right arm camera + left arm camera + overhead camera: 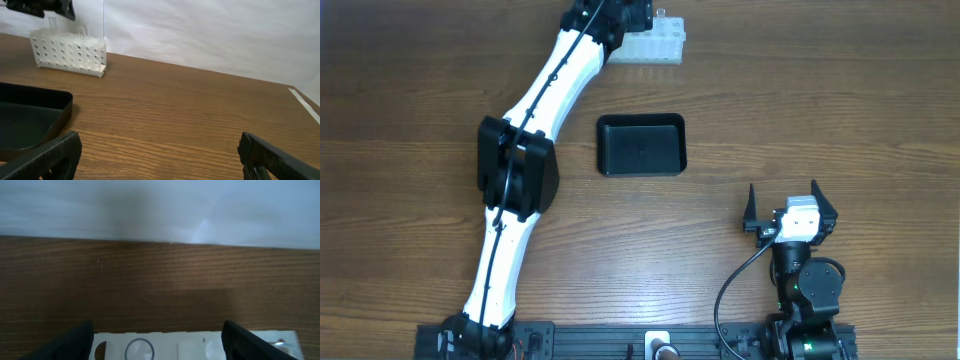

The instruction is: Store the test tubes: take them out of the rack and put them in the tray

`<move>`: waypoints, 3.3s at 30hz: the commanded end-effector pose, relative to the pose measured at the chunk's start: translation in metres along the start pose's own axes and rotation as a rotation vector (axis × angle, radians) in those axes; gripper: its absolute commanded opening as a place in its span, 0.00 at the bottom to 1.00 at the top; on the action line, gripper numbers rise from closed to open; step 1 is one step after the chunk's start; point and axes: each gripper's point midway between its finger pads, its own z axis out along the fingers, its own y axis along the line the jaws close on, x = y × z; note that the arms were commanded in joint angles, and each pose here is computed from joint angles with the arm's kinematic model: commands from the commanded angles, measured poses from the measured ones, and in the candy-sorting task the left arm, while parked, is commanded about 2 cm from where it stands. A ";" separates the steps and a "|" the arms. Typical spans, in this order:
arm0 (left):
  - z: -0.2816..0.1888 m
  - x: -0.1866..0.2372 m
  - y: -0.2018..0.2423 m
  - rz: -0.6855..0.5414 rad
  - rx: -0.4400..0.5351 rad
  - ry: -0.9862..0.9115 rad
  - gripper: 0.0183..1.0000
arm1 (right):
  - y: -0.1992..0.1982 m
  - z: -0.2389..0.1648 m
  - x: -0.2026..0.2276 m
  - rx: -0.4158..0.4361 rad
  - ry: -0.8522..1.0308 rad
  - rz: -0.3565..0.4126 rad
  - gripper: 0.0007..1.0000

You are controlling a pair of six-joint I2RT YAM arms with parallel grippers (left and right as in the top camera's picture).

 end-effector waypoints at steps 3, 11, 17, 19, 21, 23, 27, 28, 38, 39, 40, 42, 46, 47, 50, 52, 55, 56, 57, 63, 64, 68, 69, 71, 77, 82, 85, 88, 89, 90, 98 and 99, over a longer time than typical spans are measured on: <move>0.018 0.014 0.008 0.019 -0.029 0.017 0.81 | 0.000 0.000 0.003 0.001 0.007 -0.004 0.99; 0.024 0.021 0.010 0.021 -0.035 0.030 0.66 | 0.000 0.000 0.003 0.001 0.007 -0.004 0.99; 0.024 0.021 0.011 0.020 -0.036 0.031 0.48 | 0.000 0.000 0.003 0.001 0.007 -0.004 0.99; 0.024 0.021 0.010 0.020 -0.036 0.031 0.35 | 0.000 0.000 0.003 0.001 0.007 -0.004 0.99; 0.024 0.021 0.011 0.017 -0.036 0.031 0.24 | 0.000 0.000 0.003 0.001 0.007 -0.004 0.99; 0.024 0.021 0.010 0.017 -0.036 0.031 0.18 | 0.000 0.000 0.003 0.001 0.007 -0.004 0.99; 0.024 0.021 0.011 0.017 -0.036 0.031 0.10 | 0.000 0.000 0.003 0.001 0.007 -0.004 0.99; 0.024 0.021 0.010 0.017 -0.035 0.031 0.10 | 0.000 0.000 0.003 0.001 0.007 -0.004 0.99; -0.003 -0.007 0.004 0.015 -0.023 0.001 0.02 | 0.000 0.000 0.003 0.001 0.007 -0.004 0.99; -0.008 -0.011 0.003 0.015 -0.020 -0.006 0.02 | 0.000 0.000 0.003 0.001 0.007 -0.004 0.99; -0.014 -0.017 0.002 0.014 -0.019 -0.018 0.02 | 0.000 0.000 0.003 0.001 0.007 -0.004 0.99; -0.028 -0.030 0.000 0.010 -0.022 -0.049 0.02 | 0.000 0.000 0.003 0.001 0.007 -0.004 0.99; -0.058 -0.059 0.001 -0.003 -0.038 -0.119 0.02 | 0.000 0.000 0.003 0.001 0.007 -0.004 0.99; -0.065 -0.065 0.001 -0.006 -0.038 -0.134 0.02 | 0.000 0.000 0.003 0.001 0.007 -0.004 0.99; -0.089 -0.084 0.000 -0.017 -0.024 -0.176 0.02 | 0.000 0.000 0.003 0.001 0.007 -0.004 0.99; -0.106 -0.096 -0.001 -0.025 -0.015 -0.202 0.02 | 0.000 0.000 0.003 0.001 0.007 -0.004 0.99; -0.125 -0.098 -0.003 -0.019 -0.001 -0.186 0.02 | 0.000 0.000 0.003 0.001 0.007 -0.004 0.99; -0.131 -0.094 -0.005 -0.012 0.014 -0.161 0.02 | 0.000 0.000 0.003 0.001 0.007 -0.004 0.99; -0.136 -0.088 -0.007 -0.007 0.030 -0.131 0.02 | 0.000 0.000 0.003 0.001 0.007 -0.004 0.99; -0.160 0.007 -0.009 -0.080 0.086 0.296 0.02 | 0.000 0.000 0.003 0.001 0.007 -0.004 0.99; -0.162 0.022 -0.008 -0.085 0.083 0.362 0.02 | 0.000 0.000 0.003 0.001 0.007 -0.004 0.99; -0.172 0.082 -0.008 -0.099 0.087 0.628 0.02 | 0.000 0.000 0.003 0.001 0.007 -0.004 0.99; -0.173 0.093 -0.007 -0.100 0.083 0.676 0.02 | 0.000 0.000 0.003 0.001 0.007 -0.004 0.99; -0.173 0.113 -0.006 -0.095 0.061 0.757 0.02 | 0.000 0.000 0.003 0.001 0.007 -0.004 0.99; -0.153 0.166 -0.009 -0.064 0.008 0.926 0.02 | 0.000 0.000 0.003 0.001 0.007 -0.004 0.99; -0.134 0.186 -0.009 -0.054 -0.011 0.966 0.02 | 0.000 0.000 0.003 0.001 0.007 -0.004 0.99; -0.125 0.193 -0.008 -0.055 -0.017 0.977 0.02 | 0.000 0.000 0.003 0.001 0.007 -0.004 0.99; -0.121 0.199 -0.006 -0.055 -0.026 0.992 0.02 | 0.000 0.000 0.003 0.001 0.007 -0.004 0.99; -0.119 0.202 -0.005 -0.056 -0.031 0.999 0.02 | 0.000 0.000 0.003 0.001 0.007 -0.004 0.99; -0.117 0.203 -0.004 -0.056 -0.033 1.002 0.02 | 0.000 0.000 0.003 0.001 0.007 -0.004 0.99; -0.105 0.222 0.001 -0.057 -0.058 1.048 0.02 | 0.000 0.000 0.003 0.001 0.007 -0.004 0.99; -0.104 0.224 0.002 -0.057 -0.060 1.051 0.02 | 0.000 0.000 0.003 0.001 0.007 -0.004 0.99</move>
